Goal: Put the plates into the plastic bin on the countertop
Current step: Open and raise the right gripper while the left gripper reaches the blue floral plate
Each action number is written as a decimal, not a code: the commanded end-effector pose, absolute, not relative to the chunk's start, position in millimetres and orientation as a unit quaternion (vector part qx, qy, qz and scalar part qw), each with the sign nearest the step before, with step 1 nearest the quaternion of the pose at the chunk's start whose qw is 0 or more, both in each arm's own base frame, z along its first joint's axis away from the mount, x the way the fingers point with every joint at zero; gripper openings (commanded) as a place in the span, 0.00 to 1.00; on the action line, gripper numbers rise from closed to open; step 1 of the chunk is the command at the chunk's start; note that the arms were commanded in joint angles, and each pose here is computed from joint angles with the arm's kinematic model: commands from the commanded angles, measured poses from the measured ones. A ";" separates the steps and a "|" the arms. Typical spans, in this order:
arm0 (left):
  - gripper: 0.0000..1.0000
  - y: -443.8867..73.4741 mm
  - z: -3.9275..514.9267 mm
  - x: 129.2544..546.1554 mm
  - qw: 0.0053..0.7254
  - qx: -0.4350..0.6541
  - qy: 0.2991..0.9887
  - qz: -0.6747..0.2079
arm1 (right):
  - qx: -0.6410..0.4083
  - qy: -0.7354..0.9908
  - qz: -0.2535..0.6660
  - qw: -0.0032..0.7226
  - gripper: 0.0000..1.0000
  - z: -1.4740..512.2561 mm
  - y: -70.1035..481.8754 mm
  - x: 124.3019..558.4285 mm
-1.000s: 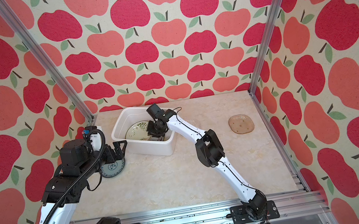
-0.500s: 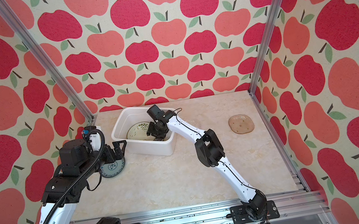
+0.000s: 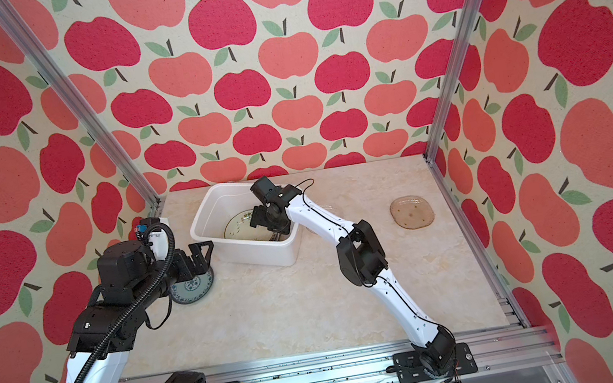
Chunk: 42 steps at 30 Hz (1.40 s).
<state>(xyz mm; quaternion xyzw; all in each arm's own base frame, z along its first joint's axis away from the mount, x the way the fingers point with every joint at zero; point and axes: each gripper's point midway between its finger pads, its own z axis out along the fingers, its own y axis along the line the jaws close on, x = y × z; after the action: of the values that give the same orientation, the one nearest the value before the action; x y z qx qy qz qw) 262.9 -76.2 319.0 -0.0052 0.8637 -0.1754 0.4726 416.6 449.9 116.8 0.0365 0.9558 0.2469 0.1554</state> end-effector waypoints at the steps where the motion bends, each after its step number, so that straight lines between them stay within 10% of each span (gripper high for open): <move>1: 0.99 -68.4 320.7 252.0 0.457 -0.069 0.865 -0.195 | 0.001 0.933 0.257 0.253 0.86 190.8 442.4 431.4; 29: 0.96 -2.6 180.8 210.7 0.185 -0.443 0.855 -0.196 | -0.142 0.828 0.362 0.404 0.84 375.8 368.7 306.9; 42: 0.90 43.2 142.9 269.0 0.203 -0.349 0.900 -0.161 | -0.152 0.830 0.442 0.304 0.83 342.4 356.7 281.8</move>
<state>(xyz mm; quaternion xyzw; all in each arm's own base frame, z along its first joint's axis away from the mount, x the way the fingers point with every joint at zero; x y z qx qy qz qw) 250.1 31.1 137.4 -0.4007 0.8809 -0.1773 0.1786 293.9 348.7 339.6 -0.1412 0.8420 0.4009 0.3323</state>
